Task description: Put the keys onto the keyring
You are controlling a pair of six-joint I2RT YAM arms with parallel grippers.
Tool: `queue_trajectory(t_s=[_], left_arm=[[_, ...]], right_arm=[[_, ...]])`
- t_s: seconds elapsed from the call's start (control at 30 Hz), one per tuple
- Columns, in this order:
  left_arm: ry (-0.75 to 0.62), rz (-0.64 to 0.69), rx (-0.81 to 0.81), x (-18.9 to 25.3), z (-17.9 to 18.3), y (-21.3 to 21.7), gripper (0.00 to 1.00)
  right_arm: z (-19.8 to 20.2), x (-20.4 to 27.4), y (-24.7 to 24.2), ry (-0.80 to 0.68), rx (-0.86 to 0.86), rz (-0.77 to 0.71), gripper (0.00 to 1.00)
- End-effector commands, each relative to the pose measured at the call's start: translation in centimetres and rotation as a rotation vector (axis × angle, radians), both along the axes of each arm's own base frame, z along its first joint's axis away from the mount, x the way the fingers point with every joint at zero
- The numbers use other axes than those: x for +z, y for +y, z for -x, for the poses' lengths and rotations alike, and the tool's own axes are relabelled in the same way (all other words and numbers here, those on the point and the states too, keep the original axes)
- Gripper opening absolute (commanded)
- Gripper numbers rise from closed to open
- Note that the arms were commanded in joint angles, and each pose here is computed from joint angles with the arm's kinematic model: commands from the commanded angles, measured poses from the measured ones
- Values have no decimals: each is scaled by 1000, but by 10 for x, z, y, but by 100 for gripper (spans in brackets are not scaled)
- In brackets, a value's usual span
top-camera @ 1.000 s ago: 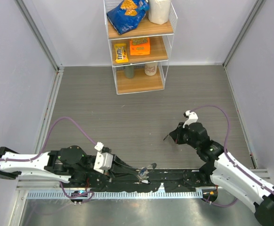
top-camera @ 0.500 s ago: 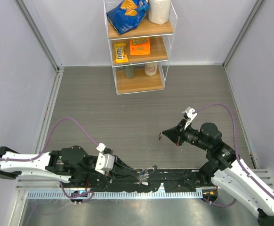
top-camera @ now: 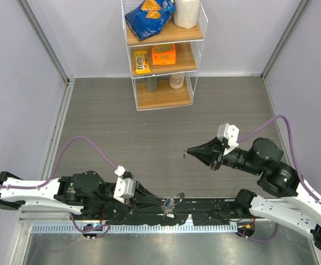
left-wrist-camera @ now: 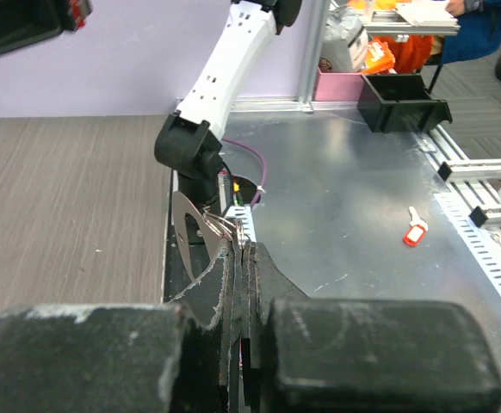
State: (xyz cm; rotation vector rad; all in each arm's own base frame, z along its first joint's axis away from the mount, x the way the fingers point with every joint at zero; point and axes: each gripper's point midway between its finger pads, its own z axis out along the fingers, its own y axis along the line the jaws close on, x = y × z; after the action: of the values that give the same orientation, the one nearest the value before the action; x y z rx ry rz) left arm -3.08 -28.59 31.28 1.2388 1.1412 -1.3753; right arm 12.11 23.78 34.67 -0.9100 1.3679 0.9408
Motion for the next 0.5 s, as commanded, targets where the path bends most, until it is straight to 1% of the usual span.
queue_trajectory(t_s=[0.0, 0.03, 0.07, 0.17, 0.27, 0.47], left_arm=[[39, 148, 110, 51, -19, 6, 0], [43, 151, 136, 52, -24, 6, 0], [48, 151, 164, 52, -29, 7, 0], [60, 155, 254, 52, -45, 9, 0], [60, 153, 332, 51, -59, 13, 0], [53, 172, 429, 56, -76, 23, 0]], right_arm=[[10, 26, -6, -113, 43, 73, 5], [13, 35, -6, -120, 60, 70, 6], [18, 32, -5, -111, 85, 95, 6], [33, 39, -1, -103, 174, 112, 6], [40, 39, 1, -69, 221, 151, 6], [51, 23, 6, 13, 295, 215, 6]])
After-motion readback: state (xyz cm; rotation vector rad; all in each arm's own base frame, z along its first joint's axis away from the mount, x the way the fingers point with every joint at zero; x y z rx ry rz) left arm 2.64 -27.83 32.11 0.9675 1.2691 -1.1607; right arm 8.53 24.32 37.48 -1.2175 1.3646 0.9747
